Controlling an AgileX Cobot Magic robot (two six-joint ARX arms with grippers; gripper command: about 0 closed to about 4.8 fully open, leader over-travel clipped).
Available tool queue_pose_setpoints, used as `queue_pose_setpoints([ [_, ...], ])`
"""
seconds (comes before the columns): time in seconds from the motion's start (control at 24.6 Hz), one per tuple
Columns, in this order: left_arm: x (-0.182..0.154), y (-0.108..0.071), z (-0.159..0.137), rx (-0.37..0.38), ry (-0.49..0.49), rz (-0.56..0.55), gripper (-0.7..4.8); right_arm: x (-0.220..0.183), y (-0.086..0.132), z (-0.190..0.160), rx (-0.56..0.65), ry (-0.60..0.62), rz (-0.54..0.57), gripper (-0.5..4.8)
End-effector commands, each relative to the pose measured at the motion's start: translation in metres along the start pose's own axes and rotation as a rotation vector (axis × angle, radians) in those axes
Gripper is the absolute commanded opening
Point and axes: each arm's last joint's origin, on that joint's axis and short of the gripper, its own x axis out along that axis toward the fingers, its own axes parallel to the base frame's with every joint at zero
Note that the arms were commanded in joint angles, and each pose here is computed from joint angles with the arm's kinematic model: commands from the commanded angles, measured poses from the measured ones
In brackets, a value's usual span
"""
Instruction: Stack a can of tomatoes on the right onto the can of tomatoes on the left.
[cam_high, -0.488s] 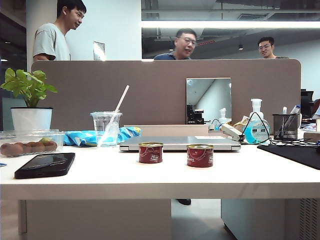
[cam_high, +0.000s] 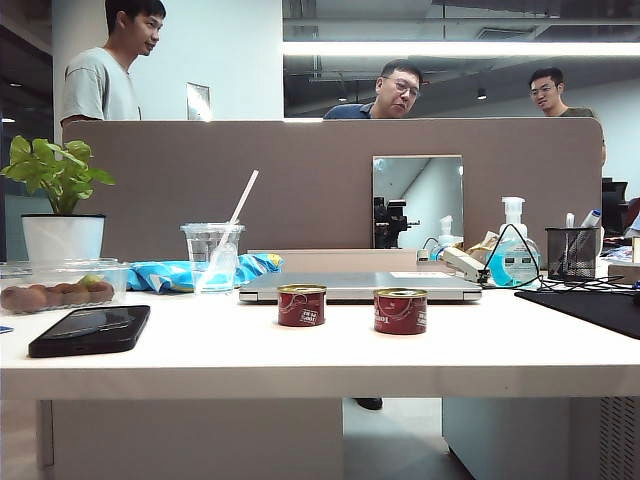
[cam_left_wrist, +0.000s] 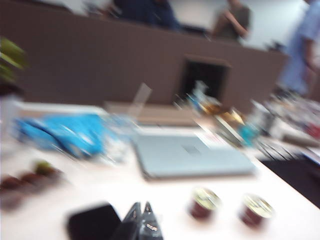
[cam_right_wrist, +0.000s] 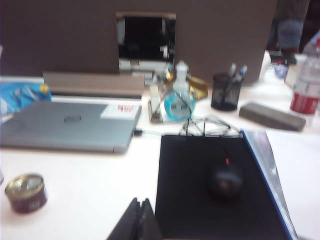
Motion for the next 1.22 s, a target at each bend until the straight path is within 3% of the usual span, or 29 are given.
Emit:
queue_pose_setpoints([
  [0.04, 0.003, -0.002, -0.004, -0.006, 0.135, -0.106, -0.05, -0.005, 0.000, 0.009, -0.005, 0.069, 0.004, -0.09],
  [0.16, 0.012, -0.001, -0.006, 0.073, 0.179, -0.177, -0.05, -0.005, 0.000, 0.022, -0.004, 0.090, 0.028, -0.09],
  [0.37, 0.030, 0.003, -0.009, 0.025, 0.297, -0.254, -0.05, 0.007, 0.005, 0.048, 0.012, 0.165, 0.226, -0.08],
  [0.45, 0.045, 0.001, -0.004, 0.075, 0.324, -0.287, -0.05, 0.032, 0.008, 0.066, 0.033, 0.254, 0.331, -0.03],
  [0.49, 0.048, -0.001, 0.000, 0.096, 0.311, -0.308, -0.05, 0.043, 0.009, 0.070, 0.036, 0.281, 0.337, 0.24],
  [0.53, 0.054, -0.005, 0.004, 0.111, 0.296, -0.346, -0.05, 0.060, 0.013, 0.074, 0.038, 0.326, 0.358, 1.00],
  [0.57, 0.057, -0.008, 0.006, 0.113, 0.296, -0.363, -0.05, 0.073, 0.016, 0.075, 0.039, 0.357, 0.378, 1.36],
  [0.73, 0.066, -0.014, 0.001, 0.109, 0.340, -0.387, -0.05, 0.129, 0.047, 0.064, 0.011, 0.434, 0.485, 1.56],
  [0.77, 0.066, -0.015, 0.000, 0.108, 0.344, -0.395, -0.05, 0.140, 0.058, 0.061, -0.007, 0.435, 0.498, 1.86],
  [0.81, 0.066, -0.017, 0.000, 0.107, 0.346, -0.413, -0.05, 0.160, 0.078, 0.053, -0.072, 0.425, 0.513, 2.58],
  [0.89, 0.066, -0.018, 0.000, 0.105, 0.348, -0.423, -0.05, 0.184, 0.100, 0.039, -0.176, 0.420, 0.550, 3.09],
  [1.1, 0.066, -0.018, -0.001, 0.102, 0.358, -0.418, -0.05, 0.222, 0.126, 0.015, -0.229, 0.504, 0.566, 3.24],
  [1.22, 0.065, -0.017, -0.003, 0.096, 0.377, -0.417, -0.05, 0.242, 0.134, -0.001, -0.240, 0.557, 0.552, 4.07],
])
